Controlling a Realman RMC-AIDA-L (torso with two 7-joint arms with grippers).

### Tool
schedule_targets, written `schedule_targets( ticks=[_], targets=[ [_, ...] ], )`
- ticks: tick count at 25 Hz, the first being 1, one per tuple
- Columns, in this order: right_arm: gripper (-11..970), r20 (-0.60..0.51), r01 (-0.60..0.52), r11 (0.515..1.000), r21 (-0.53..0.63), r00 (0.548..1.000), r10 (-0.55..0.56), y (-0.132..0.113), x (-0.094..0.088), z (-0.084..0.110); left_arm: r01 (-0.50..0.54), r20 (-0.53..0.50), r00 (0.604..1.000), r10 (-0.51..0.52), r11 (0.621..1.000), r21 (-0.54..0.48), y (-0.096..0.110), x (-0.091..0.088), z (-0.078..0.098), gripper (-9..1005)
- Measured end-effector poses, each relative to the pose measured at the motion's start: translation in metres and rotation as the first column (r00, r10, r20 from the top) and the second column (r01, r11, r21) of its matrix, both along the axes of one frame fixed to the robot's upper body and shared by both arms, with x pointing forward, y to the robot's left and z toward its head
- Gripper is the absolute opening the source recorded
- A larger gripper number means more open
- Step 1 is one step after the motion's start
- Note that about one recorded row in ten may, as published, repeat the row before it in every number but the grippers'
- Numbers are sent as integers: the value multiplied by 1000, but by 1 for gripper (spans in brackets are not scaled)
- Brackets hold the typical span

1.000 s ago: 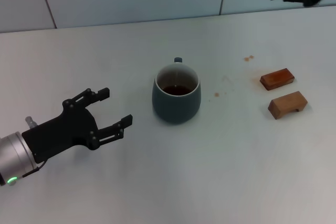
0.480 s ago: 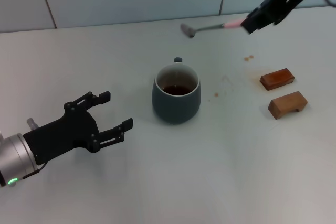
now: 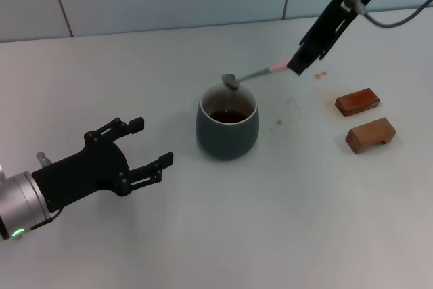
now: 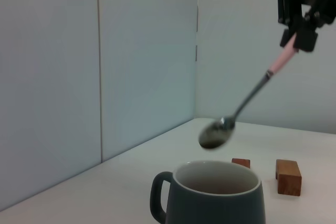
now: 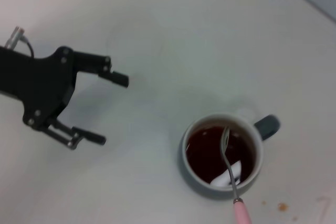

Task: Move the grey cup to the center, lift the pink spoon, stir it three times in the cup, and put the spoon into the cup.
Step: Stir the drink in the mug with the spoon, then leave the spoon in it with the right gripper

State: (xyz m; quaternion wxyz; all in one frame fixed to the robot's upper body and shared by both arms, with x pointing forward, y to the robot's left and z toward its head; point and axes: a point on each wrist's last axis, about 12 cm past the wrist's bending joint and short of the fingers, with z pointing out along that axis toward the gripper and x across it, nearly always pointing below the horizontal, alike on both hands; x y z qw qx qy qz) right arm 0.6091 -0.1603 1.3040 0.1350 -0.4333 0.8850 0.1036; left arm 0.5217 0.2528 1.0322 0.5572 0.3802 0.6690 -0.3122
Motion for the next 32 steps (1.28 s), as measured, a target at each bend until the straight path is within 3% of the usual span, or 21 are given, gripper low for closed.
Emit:
schedule_targets(
  ticks=[5,15,24,32],
  targets=[
    [110,-69,-8,1000,-14,998,7,4,8,-17,3,2,1000,-3,1000,0,0,1,1,860],
    [110,-98,12,996,-93,995,-21,14,26,-42,5,0,1000,-5,1000,-5,-1,2,2,859],
    [109,-152,-41,988,-147,988,18,34,25,-54,16,-7,1000,-16,1000,-13,-4,0,1,860],
    [109,-74,-20,994,-111,997,12,42,39,-56,23,-5,1000,-23,1000,-12,-5,-1,1,860]
  ],
)
